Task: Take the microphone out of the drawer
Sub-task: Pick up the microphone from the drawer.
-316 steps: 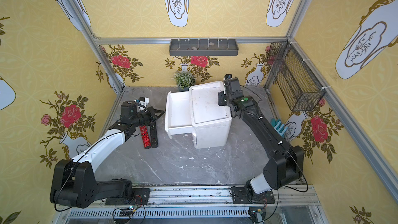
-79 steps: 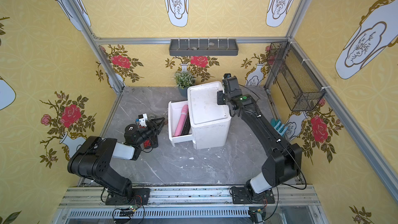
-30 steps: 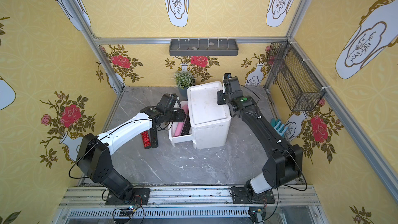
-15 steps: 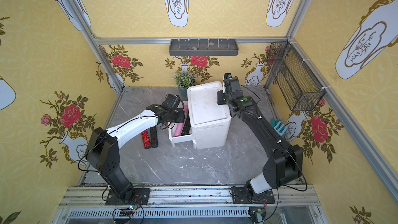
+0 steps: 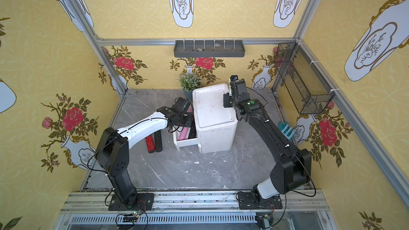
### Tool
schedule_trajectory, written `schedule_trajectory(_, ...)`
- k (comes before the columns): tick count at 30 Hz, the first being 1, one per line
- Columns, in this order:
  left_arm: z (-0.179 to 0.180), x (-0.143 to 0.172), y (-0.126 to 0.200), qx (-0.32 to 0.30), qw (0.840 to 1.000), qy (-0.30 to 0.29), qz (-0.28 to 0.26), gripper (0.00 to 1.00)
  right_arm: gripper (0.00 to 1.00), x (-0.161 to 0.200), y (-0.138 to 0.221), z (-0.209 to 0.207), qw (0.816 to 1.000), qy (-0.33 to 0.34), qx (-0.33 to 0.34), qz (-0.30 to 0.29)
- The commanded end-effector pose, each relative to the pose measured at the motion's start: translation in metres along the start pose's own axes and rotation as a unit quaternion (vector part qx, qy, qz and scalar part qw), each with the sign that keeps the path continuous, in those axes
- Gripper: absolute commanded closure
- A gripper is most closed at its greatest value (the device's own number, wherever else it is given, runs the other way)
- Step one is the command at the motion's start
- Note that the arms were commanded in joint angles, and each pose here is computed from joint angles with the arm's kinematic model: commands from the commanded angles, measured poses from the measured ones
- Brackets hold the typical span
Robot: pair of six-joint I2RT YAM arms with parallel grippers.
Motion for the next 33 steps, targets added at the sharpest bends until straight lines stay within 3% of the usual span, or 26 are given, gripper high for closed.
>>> schedule_trajectory(1,0.004,0.011,-0.006,-0.022,0.999,-0.014,0.031,0.49,0.84,0.035,-0.004,-0.012,0.996,-0.004,0.024,0.082)
schedule_trajectory(11,0.001,0.018,-0.016,-0.036,0.997,-0.029,0.059,0.50,0.84,0.033,-0.003,-0.011,0.997,-0.005,0.023,0.080)
schedule_trajectory(26,0.007,0.011,-0.006,-0.061,0.997,-0.013,0.046,0.71,0.84,0.030,-0.002,-0.009,0.997,-0.003,0.021,0.077)
schedule_trajectory(33,0.011,0.002,0.008,-0.071,0.997,0.005,0.022,0.73,0.84,0.029,-0.003,-0.009,0.997,-0.002,0.019,0.078)
Point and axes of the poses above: each gripper's point midway between its finger pads, its own y axis back along the fingers, its own z axis along the line the jaws close on, x = y × z, the point moved 5 cm from there along y, back along the fingers, and after that the axes turned 14 degrees about -y, right-handed, at the moved point
